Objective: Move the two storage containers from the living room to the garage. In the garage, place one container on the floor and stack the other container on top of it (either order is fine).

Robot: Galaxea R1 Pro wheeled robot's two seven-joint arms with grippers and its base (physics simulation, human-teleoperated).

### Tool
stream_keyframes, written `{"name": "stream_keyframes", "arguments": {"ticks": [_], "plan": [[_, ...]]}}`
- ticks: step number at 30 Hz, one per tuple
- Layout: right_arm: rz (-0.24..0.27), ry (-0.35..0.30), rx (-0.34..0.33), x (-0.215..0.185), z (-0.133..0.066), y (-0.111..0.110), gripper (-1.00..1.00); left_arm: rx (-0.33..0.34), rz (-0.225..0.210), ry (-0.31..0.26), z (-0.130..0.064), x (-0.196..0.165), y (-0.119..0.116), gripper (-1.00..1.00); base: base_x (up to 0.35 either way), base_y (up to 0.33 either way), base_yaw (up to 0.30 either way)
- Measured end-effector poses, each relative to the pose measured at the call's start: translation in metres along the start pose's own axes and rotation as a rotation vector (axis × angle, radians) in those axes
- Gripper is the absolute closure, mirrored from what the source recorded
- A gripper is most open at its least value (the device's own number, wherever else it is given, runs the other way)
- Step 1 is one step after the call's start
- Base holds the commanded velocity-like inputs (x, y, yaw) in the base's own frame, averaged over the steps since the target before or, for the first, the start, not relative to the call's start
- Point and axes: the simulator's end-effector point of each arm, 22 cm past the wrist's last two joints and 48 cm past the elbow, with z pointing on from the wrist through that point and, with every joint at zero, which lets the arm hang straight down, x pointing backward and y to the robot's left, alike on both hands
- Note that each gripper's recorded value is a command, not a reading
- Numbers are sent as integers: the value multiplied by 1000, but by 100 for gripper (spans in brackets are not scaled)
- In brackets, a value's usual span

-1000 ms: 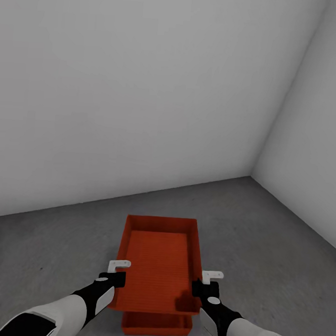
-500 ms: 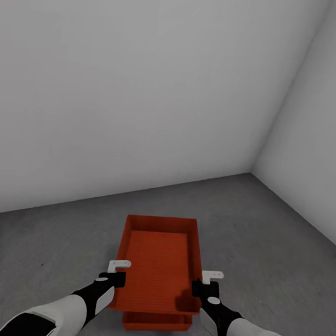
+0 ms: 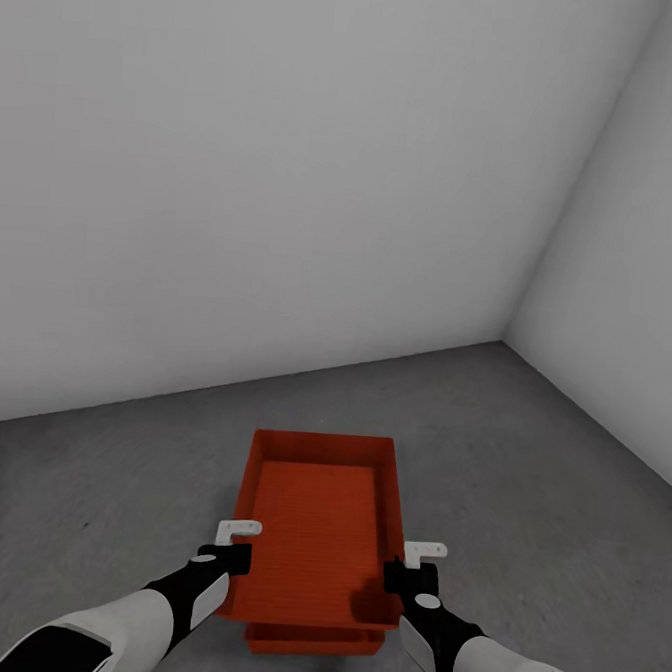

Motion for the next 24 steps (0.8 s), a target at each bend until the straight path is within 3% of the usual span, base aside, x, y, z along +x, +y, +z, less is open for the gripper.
{"name": "stream_keyframes", "arguments": {"ticks": [10, 18, 24], "plan": [[-1, 2, -1, 0, 0, -1, 100, -1, 0, 2, 0, 1, -1, 100, 0, 0, 132], [-2, 1, -1, 0, 0, 0, 100, -1, -1, 2, 0, 1, 0, 100, 0, -2, 20], [-2, 1, 0, 0, 0, -1, 100, 0, -1, 1, 0, 1, -1, 100, 0, -176, 1]]}}
